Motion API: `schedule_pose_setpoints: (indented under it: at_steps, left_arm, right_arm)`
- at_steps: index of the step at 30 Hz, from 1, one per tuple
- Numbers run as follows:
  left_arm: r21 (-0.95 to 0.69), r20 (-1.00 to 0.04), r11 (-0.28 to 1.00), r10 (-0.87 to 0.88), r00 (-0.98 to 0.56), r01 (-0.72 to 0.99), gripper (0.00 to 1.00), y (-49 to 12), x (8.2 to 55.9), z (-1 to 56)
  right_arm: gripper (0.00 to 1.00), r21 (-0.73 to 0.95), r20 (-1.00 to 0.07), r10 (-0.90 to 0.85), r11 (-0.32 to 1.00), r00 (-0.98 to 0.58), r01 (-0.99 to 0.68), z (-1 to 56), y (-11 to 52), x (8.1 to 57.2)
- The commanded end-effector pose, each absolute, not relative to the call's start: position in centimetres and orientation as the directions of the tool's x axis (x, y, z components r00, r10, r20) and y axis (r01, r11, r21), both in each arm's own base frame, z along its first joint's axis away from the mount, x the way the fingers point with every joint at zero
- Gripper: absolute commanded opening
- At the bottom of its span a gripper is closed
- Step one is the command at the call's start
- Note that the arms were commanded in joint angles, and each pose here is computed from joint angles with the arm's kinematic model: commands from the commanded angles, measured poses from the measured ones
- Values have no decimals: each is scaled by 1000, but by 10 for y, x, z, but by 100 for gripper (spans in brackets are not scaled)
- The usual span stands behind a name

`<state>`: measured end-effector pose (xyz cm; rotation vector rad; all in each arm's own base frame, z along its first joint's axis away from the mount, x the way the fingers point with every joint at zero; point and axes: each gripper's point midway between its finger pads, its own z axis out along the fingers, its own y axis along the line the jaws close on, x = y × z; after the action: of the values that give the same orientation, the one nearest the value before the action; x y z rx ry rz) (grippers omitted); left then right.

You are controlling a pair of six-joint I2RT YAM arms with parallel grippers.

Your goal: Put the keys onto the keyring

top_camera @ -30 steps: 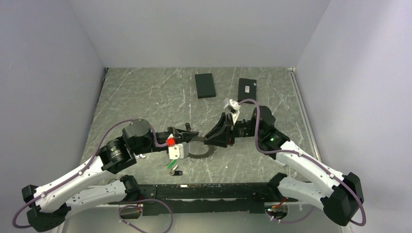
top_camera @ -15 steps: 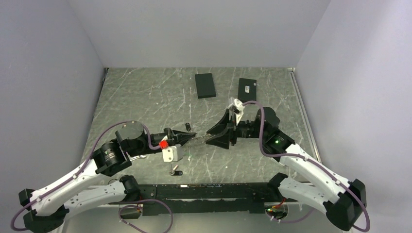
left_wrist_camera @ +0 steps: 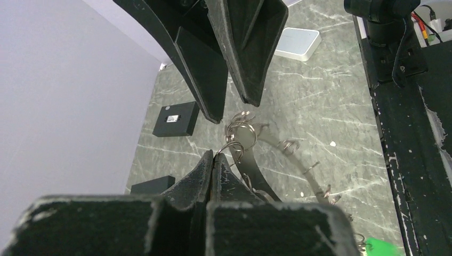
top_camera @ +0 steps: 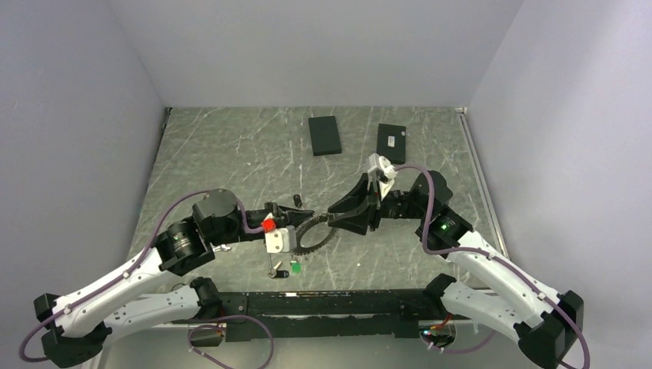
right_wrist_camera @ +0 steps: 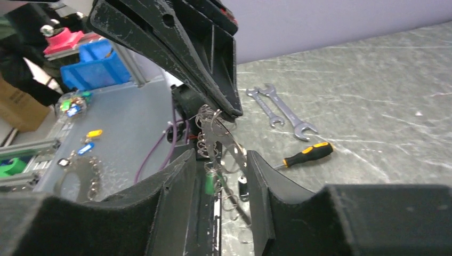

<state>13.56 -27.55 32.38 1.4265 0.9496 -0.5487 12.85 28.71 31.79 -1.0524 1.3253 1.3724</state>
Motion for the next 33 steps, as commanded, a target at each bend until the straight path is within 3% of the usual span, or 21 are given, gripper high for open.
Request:
schedule_pose_setpoints:
  at_steps: [1,8,22,33]
  left_arm:
    - [601,-799,150,133,586,785,0,-282,134,351]
    - [602,-798,156,135,587,783,0,-285,138,351]
    - [593,-806,165,113,582,788,0,-287,137,355]
    - [575,-818,176,103,565,799,0,-288,138,355]
  right_arm:
    - [41,131,-984,102,-129,-144,-983,350,293,109]
    - [35,140,-986,62,-190,-154,-972,342,307,97]
    - [34,164,-983,60,-100,-171,-981,338,312,115]
    - [14,171,-982,74,-74,-176,-983,335,317,123]
